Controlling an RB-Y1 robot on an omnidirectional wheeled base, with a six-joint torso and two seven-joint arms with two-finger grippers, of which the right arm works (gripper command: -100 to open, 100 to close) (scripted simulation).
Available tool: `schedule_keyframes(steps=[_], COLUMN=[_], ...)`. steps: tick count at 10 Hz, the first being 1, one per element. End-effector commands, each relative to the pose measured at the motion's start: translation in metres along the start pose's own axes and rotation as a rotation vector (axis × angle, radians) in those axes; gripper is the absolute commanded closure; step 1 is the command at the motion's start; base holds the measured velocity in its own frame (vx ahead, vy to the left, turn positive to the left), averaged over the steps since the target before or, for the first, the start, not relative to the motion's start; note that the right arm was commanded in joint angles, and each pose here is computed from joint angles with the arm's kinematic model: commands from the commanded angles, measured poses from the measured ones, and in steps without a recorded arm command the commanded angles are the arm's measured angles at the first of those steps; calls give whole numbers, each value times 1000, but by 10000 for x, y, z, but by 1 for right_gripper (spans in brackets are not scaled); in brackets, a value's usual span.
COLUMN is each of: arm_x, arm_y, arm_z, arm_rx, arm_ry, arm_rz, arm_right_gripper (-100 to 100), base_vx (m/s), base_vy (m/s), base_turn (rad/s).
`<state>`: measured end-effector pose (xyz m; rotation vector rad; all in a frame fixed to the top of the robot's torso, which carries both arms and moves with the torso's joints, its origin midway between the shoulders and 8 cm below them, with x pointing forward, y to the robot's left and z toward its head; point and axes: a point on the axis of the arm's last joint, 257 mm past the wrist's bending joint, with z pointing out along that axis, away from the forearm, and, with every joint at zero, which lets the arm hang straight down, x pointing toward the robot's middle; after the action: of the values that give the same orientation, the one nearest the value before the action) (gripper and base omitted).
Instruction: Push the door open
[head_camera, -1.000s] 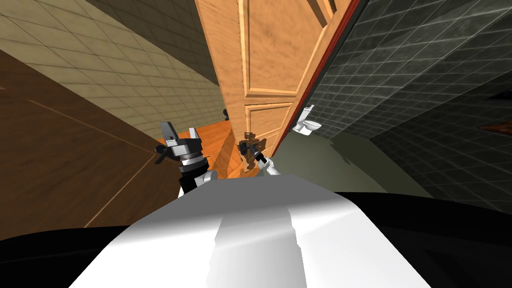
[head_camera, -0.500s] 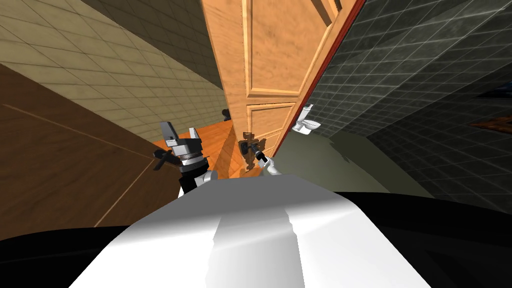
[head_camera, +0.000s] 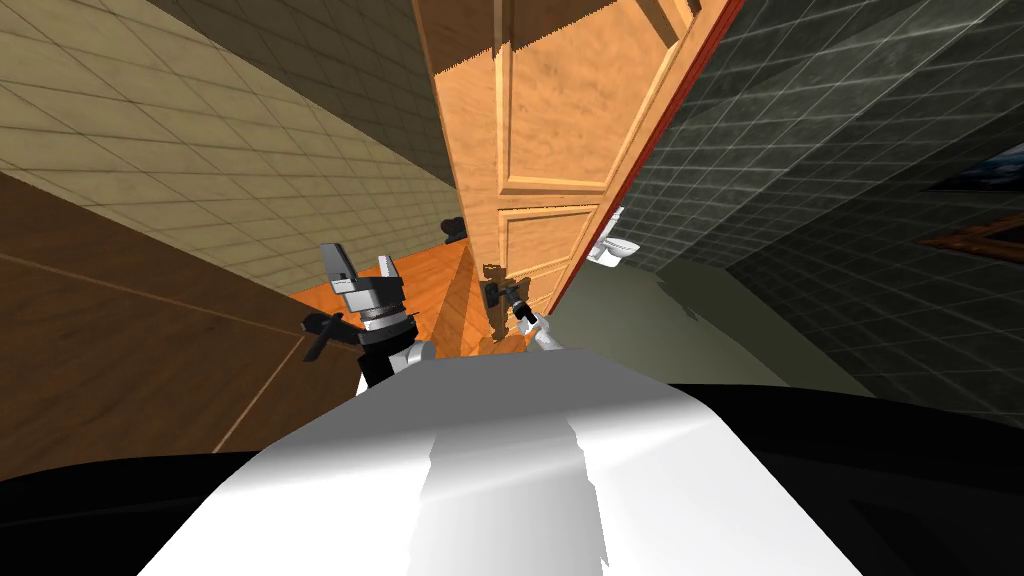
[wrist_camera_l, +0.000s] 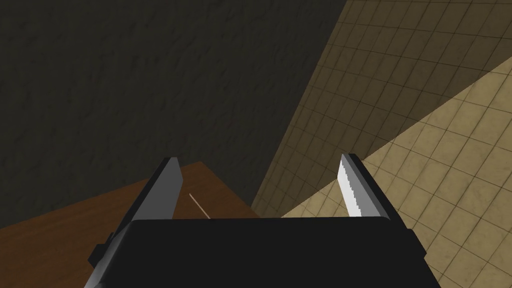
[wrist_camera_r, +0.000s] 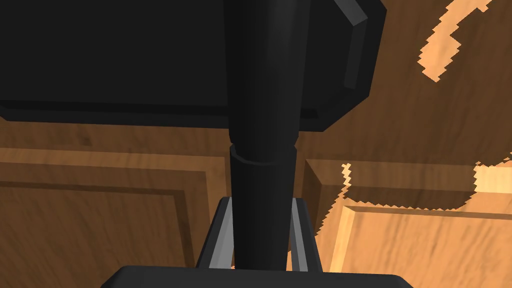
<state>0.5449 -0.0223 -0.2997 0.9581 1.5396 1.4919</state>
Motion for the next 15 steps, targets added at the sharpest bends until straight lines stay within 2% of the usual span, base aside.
schedule_keyframes(steps=[1, 5, 6, 7, 10, 15], arm_x=[-126, -195, -255, -448, -596, -650], arm_y=[53, 67, 51, 46, 35, 43], arm_z=[39, 62, 45, 24, 7, 25], arm_rx=[-10, -14, -11, -9, -6, -9], arm_ry=[-28, -62, -66, -96, -129, -171], arm_rz=[3, 26, 20, 0, -10, 7], arm_right_gripper=[100, 100, 100, 100, 100, 100], base_vx=[107, 76, 32, 121, 157, 148], base_vy=[194, 184, 64, 82, 143, 136], base_turn=[-92, -77, -55, -94, -90, -86])
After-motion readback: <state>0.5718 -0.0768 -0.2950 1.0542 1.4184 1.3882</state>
